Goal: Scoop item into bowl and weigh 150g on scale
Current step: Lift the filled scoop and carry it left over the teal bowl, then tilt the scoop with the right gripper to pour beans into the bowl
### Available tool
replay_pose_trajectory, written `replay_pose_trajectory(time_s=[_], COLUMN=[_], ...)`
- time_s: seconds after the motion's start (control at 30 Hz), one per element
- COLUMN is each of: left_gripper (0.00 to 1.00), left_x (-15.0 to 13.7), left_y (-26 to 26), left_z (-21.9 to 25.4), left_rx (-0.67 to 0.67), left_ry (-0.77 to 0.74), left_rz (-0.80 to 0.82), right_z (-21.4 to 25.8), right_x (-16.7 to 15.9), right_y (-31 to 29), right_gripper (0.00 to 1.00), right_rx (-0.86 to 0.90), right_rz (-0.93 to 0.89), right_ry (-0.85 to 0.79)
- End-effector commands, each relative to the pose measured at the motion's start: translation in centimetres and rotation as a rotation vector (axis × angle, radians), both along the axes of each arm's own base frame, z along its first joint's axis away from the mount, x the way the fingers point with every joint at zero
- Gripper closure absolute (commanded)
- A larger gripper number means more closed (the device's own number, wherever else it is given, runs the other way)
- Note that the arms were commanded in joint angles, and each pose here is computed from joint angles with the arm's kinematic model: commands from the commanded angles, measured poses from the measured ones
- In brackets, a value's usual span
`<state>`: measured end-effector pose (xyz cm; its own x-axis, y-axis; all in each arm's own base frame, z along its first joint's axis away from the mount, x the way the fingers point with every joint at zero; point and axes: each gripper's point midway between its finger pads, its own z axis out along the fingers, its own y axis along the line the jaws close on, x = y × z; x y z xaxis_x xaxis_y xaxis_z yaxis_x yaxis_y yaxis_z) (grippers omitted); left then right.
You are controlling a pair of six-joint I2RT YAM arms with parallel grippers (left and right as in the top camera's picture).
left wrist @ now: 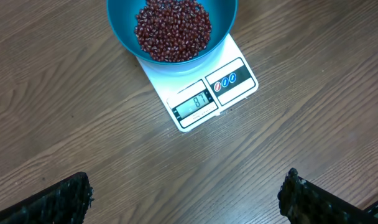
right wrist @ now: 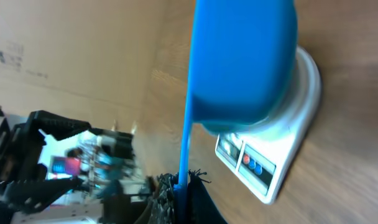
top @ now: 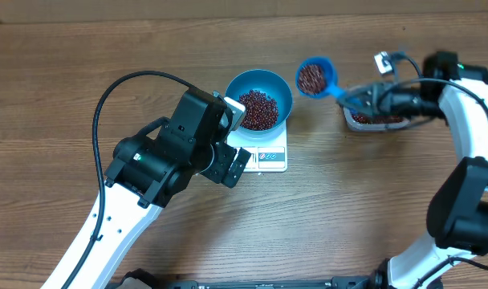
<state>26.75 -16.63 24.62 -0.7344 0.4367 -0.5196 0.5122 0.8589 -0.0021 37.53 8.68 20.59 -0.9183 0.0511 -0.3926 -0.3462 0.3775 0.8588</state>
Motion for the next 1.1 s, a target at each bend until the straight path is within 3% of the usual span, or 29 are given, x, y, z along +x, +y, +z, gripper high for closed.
replay_pose_trajectory(time_s=[0.0, 0.53, 1.07], left_gripper=[0.01, 0.00, 0.00], left_x=[0.2, 0.2, 0.2], left_y=[-0.1, -0.1, -0.1], left_z=[0.4, 0.4, 0.4], left_rx=[-0.007, -0.007, -0.007], left_ry=[-0.008, -0.008, -0.008], left_rz=[-0.013, -0.013, -0.013], right_z=[1.8, 0.6, 1.1], right_x=[1.5, 1.3, 1.4], right_y=[2.6, 8.3, 9.7], right_gripper=[0.96, 0.96, 0.96], right_rx=[-0.065, -0.432, -0.549], right_rz=[0.022, 0.113, 0.104], right_ry=[0.006, -0.044, -0.084])
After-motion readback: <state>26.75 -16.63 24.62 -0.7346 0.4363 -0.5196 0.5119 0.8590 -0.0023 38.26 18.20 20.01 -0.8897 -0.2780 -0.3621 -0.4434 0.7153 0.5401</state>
